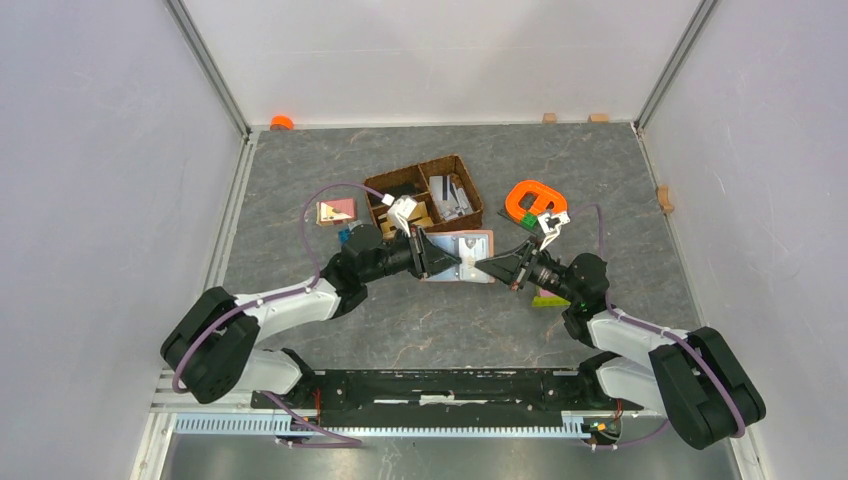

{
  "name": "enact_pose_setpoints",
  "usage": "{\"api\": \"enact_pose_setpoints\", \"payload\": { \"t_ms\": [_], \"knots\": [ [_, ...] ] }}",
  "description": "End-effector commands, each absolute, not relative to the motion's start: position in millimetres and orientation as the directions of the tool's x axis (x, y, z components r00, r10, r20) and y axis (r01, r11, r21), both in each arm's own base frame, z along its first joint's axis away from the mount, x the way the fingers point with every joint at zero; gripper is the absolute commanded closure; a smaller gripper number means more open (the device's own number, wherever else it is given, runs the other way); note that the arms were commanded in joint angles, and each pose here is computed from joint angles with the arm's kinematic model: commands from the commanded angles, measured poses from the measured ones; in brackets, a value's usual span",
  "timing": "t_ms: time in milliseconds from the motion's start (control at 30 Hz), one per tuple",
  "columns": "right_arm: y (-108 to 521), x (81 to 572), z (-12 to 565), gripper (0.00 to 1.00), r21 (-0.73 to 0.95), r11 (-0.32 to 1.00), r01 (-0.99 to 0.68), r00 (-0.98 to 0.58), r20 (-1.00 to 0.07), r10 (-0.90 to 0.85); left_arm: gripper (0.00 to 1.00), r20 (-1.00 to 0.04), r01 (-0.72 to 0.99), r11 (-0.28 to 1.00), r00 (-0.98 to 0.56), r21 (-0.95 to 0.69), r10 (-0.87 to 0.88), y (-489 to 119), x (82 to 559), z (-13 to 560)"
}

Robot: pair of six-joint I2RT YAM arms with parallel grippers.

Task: Take the credit cards out of the card holder
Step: Remove the credit card from the card holder.

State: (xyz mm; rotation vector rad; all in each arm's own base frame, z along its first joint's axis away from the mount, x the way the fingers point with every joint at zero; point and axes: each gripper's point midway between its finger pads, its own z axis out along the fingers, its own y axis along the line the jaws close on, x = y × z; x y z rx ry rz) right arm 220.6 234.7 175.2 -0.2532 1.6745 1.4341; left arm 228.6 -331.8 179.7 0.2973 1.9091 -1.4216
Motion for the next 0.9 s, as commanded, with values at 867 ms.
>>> {"api": "enact_pose_setpoints", "payload": {
  "t_ms": [867],
  "knots": [
    [241, 219, 182, 0.97, 0.685, 0.244, -0.686, -0.586, -0.720, 0.372, 0.77, -0.703, 0.718, 0.016, -0.676, -0.695, -0.222, -349, 191, 243]
  ]
}}
